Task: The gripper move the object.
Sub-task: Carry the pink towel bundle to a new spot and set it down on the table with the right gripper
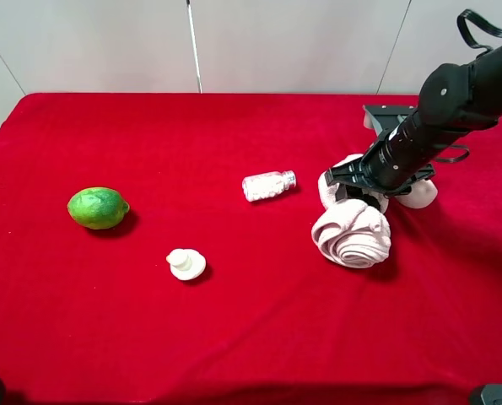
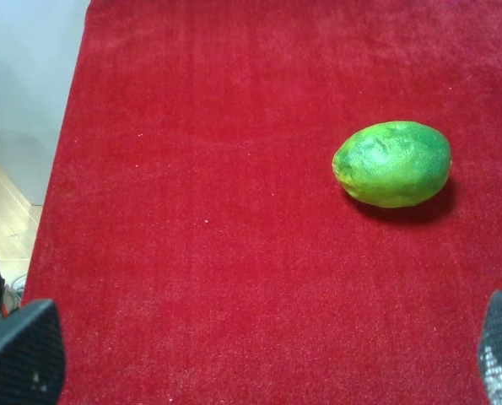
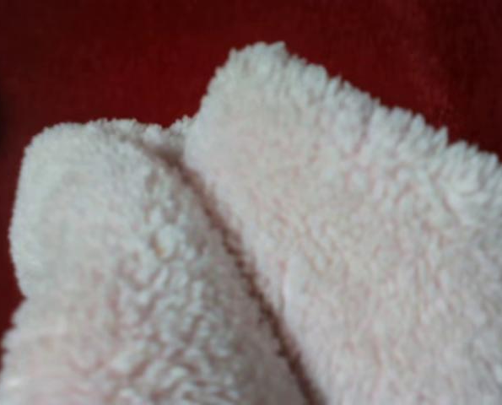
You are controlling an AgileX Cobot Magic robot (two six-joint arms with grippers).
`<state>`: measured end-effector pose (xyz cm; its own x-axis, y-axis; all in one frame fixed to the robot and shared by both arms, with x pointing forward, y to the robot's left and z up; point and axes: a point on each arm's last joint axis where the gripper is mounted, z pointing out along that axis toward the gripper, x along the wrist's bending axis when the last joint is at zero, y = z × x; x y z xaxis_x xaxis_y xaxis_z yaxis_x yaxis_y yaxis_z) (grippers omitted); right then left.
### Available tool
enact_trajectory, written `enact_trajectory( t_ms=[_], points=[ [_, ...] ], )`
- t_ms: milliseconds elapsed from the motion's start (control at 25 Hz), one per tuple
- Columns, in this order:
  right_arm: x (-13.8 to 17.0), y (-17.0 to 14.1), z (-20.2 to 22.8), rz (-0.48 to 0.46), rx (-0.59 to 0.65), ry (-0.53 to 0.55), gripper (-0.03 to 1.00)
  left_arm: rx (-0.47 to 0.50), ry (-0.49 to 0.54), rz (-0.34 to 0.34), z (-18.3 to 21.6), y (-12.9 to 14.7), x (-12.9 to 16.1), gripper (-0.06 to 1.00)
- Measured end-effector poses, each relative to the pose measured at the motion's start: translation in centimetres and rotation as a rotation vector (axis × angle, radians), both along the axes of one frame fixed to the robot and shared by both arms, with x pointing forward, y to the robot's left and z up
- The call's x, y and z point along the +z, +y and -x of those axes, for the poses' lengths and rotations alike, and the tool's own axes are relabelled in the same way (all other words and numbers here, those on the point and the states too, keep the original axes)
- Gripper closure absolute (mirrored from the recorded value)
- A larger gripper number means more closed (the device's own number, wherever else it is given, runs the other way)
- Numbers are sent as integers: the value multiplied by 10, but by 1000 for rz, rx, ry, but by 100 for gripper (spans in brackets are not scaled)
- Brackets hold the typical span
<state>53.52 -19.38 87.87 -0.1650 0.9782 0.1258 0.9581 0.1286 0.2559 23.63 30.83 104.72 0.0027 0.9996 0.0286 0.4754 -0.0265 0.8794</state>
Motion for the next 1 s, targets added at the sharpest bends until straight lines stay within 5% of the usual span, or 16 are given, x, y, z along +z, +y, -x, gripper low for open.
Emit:
enact_trajectory(
  t_ms=[1000],
  points=[
    [87, -2, 2, -18, 77, -84, 59, 0, 0, 0, 0, 0, 0, -3]
  ],
)
